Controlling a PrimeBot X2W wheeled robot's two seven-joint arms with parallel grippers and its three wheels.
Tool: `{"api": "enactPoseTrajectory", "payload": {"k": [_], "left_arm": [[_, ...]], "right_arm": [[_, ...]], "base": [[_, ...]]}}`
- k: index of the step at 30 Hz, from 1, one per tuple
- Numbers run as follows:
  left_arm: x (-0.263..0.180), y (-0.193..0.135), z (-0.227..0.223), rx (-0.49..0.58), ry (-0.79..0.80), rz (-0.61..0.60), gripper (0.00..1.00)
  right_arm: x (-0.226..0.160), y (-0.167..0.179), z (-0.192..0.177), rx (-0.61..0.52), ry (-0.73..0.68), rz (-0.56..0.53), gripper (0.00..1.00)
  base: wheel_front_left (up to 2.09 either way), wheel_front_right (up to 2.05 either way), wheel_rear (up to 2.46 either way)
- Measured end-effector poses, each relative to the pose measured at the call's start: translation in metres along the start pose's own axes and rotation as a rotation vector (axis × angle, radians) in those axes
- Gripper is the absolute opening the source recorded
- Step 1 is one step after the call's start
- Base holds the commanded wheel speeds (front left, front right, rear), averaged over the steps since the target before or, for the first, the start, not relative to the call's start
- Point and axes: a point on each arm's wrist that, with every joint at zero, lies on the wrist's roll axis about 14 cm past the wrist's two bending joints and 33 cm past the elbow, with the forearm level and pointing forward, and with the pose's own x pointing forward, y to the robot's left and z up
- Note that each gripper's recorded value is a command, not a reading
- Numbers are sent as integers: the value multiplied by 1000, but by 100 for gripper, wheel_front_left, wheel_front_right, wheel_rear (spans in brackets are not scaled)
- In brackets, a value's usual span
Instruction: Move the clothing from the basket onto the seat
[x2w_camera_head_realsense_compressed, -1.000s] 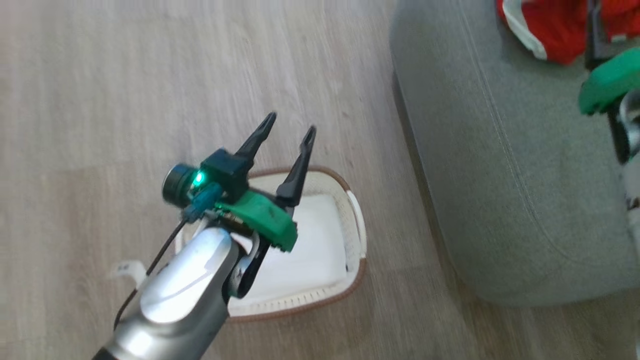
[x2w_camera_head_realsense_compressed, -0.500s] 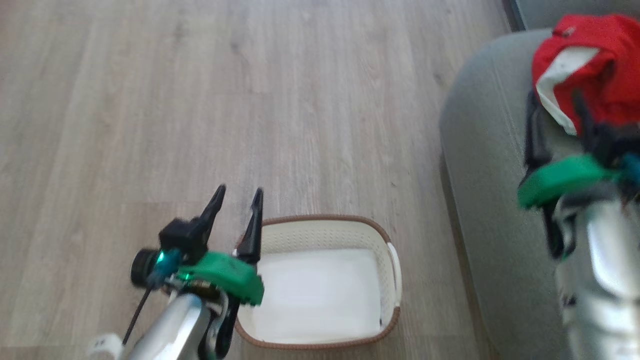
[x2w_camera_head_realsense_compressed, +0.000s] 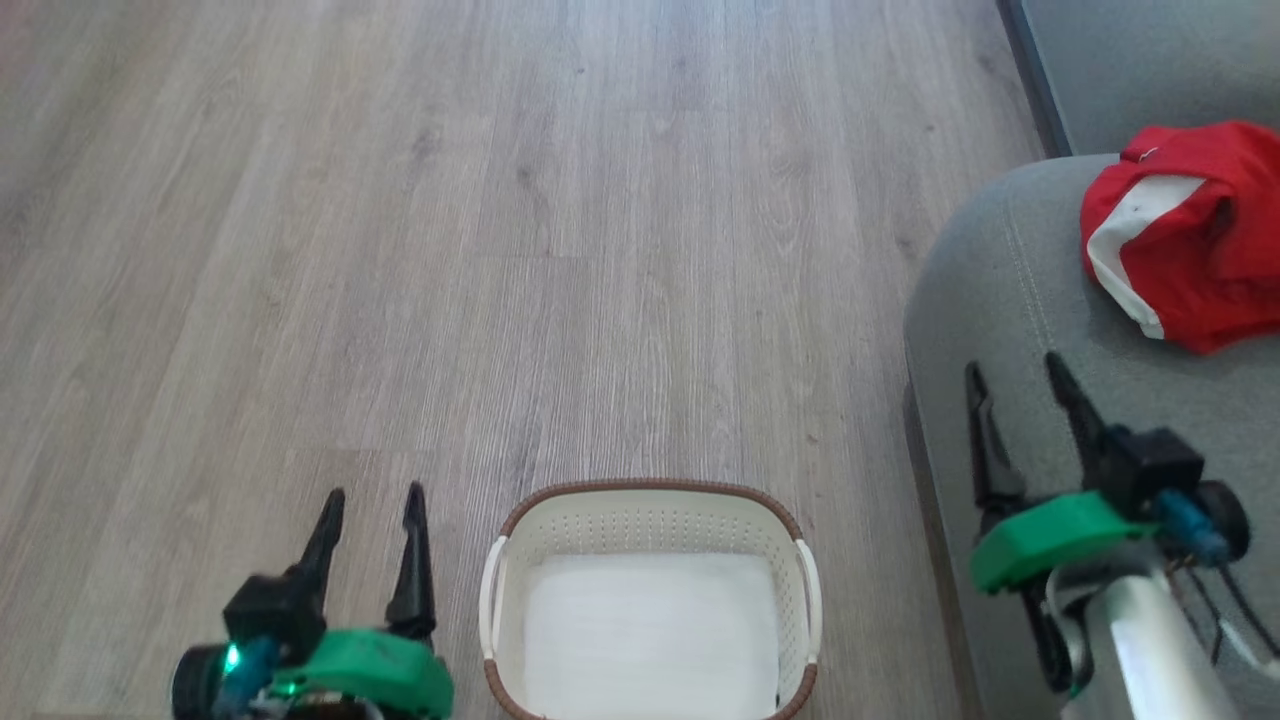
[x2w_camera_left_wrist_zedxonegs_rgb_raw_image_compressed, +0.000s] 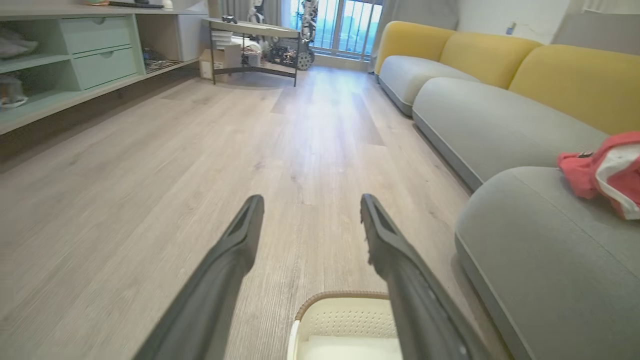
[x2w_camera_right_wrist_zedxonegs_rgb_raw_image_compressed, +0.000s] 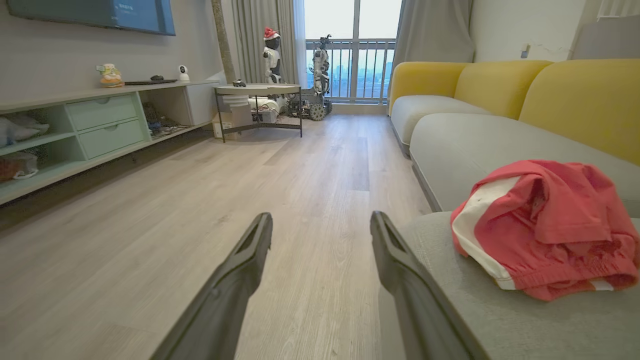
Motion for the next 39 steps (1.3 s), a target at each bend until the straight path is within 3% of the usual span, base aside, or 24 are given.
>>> {"api": "enactPoseTrajectory", "payload": {"k": [13, 39], "left_arm": [[-26, 19, -7, -18, 7, 78, 100], [-28, 33, -8, -9, 0, 100, 100]], "right_arm": [[-41, 23, -27, 78, 74, 45, 100], [-45, 19, -23, 100, 61, 25, 100]], "base": [[0, 0, 0], [0, 0, 0]]}}
